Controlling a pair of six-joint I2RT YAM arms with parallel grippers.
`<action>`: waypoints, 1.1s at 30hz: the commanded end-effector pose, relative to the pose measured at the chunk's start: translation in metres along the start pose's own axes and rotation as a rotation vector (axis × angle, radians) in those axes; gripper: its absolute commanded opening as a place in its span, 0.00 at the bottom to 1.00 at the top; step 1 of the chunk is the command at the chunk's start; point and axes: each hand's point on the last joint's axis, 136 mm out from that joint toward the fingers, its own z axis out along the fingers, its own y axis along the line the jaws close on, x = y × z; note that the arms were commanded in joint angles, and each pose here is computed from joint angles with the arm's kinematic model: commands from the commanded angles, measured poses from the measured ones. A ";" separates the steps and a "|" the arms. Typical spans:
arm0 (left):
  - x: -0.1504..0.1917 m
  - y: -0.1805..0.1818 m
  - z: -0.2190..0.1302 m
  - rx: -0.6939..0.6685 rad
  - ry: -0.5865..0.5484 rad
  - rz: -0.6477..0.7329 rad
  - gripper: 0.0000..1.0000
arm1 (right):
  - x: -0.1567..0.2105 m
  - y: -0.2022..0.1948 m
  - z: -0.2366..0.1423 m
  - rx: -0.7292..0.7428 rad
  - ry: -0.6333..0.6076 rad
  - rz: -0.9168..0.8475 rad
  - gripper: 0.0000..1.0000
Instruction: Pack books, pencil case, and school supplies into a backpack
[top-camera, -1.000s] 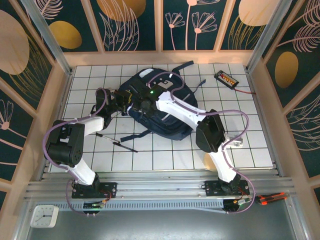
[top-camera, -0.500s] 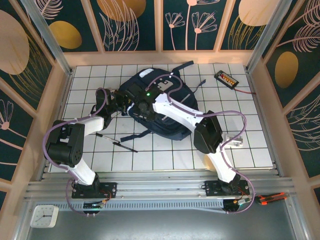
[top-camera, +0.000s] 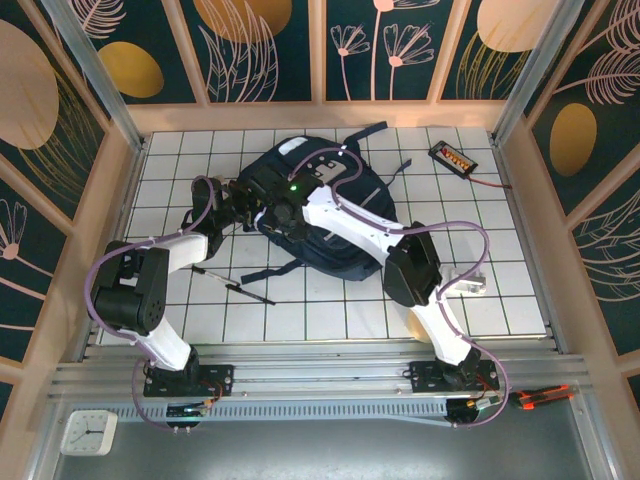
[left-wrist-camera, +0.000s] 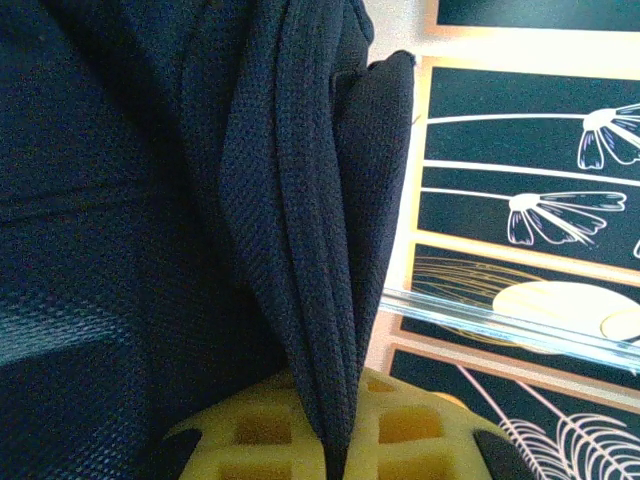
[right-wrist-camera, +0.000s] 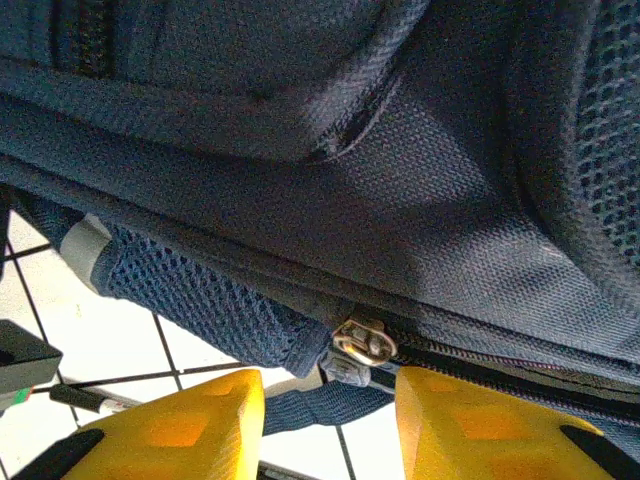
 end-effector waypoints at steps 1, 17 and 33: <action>0.021 -0.051 -0.011 0.155 0.064 0.030 0.00 | -0.005 -0.003 0.006 0.030 -0.026 0.022 0.40; 0.023 -0.060 -0.017 0.176 0.055 0.028 0.00 | -0.017 -0.039 0.012 0.160 -0.072 -0.021 0.19; 0.015 -0.055 -0.008 0.167 0.030 0.024 0.00 | 0.011 -0.076 -0.007 0.173 -0.019 -0.041 0.00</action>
